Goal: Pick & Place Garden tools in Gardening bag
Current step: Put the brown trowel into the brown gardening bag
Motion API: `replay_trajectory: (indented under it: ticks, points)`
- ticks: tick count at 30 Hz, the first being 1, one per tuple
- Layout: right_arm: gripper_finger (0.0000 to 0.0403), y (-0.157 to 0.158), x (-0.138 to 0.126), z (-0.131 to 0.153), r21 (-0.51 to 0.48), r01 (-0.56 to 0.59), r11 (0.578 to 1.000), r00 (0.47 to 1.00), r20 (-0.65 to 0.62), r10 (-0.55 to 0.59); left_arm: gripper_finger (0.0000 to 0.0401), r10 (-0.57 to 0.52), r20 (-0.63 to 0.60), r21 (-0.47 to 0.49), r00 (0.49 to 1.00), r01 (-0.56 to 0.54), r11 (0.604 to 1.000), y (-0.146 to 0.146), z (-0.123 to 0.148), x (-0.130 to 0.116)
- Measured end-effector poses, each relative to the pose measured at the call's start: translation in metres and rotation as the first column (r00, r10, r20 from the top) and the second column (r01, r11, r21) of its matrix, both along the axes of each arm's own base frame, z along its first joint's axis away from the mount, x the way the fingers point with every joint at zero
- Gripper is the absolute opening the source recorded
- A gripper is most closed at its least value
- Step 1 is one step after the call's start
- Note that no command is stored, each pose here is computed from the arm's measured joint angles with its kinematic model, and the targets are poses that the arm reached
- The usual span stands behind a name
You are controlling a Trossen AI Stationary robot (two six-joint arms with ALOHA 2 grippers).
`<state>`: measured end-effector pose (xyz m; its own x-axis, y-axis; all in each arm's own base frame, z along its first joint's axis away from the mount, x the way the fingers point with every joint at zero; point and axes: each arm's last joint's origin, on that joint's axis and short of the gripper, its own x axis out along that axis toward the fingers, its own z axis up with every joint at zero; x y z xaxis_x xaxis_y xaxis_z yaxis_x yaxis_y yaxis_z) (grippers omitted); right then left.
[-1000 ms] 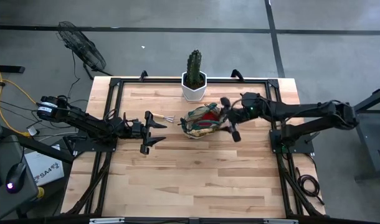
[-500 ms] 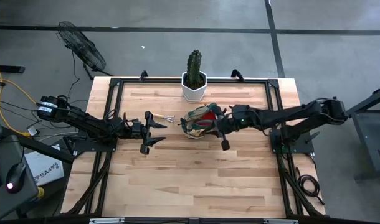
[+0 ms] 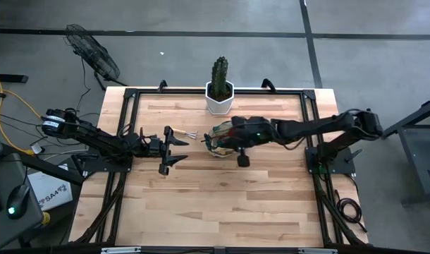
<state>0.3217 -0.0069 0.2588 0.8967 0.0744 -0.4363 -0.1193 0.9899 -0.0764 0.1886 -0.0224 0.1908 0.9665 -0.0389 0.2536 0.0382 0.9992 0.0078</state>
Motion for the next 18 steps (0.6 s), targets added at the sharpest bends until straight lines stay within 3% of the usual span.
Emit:
replay_trajectory:
  ticks: [18]
  points:
    - [0.0002, 0.0045, -0.0011, 0.0007, 0.034, 0.009, 0.999, 0.987, -0.160, -0.004, 0.0218, -0.012, -0.029, -0.025, 0.999, 0.011, 1.000, -0.0002, -0.0029, 0.0006]
